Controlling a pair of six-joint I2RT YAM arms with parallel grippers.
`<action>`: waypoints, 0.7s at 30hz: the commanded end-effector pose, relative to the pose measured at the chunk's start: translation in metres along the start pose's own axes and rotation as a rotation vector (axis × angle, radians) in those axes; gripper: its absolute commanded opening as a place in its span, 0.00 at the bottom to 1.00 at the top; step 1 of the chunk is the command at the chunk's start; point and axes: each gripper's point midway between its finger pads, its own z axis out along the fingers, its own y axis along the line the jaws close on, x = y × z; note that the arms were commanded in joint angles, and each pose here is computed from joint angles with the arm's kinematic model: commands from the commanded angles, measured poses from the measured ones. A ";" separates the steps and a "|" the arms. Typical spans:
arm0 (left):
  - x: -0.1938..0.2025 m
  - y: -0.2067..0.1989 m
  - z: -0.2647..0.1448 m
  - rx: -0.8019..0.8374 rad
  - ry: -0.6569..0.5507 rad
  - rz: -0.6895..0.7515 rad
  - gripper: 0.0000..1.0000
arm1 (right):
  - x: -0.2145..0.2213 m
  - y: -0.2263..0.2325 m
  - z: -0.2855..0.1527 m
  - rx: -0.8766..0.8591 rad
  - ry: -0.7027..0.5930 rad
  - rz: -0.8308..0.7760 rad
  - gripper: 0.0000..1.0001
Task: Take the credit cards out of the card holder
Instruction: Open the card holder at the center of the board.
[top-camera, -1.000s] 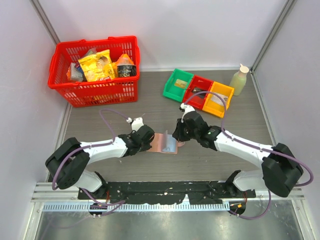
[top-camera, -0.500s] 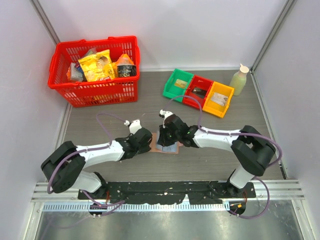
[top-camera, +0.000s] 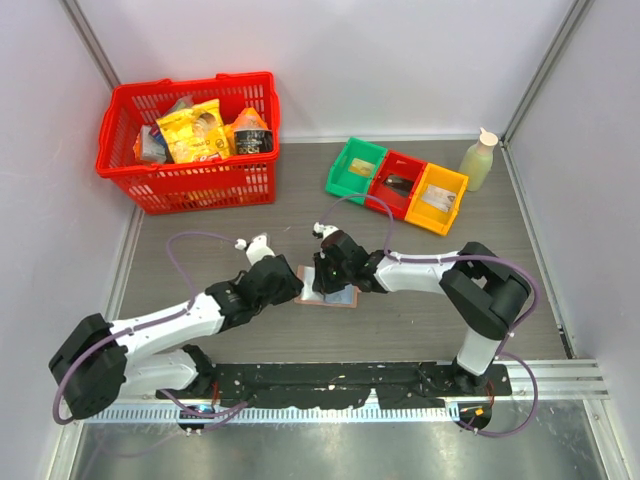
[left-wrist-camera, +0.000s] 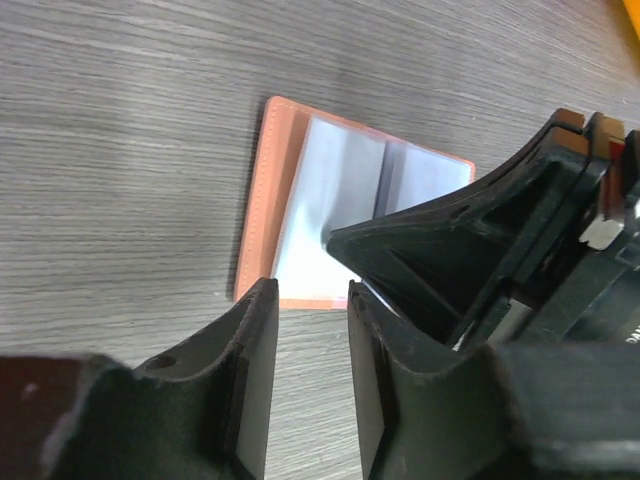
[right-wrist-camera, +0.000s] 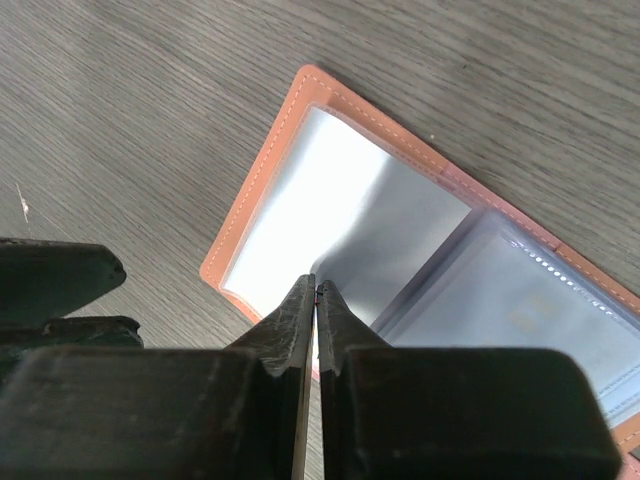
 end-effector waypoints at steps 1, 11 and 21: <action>-0.015 -0.031 0.003 0.069 -0.031 -0.016 0.31 | -0.021 0.011 -0.004 -0.019 -0.061 -0.017 0.09; 0.005 -0.024 0.049 0.011 0.044 -0.015 0.09 | -0.037 0.010 -0.030 0.010 -0.147 -0.015 0.09; 0.031 0.010 0.061 -0.064 0.104 -0.058 0.05 | -0.040 -0.040 -0.067 0.275 -0.228 -0.013 0.36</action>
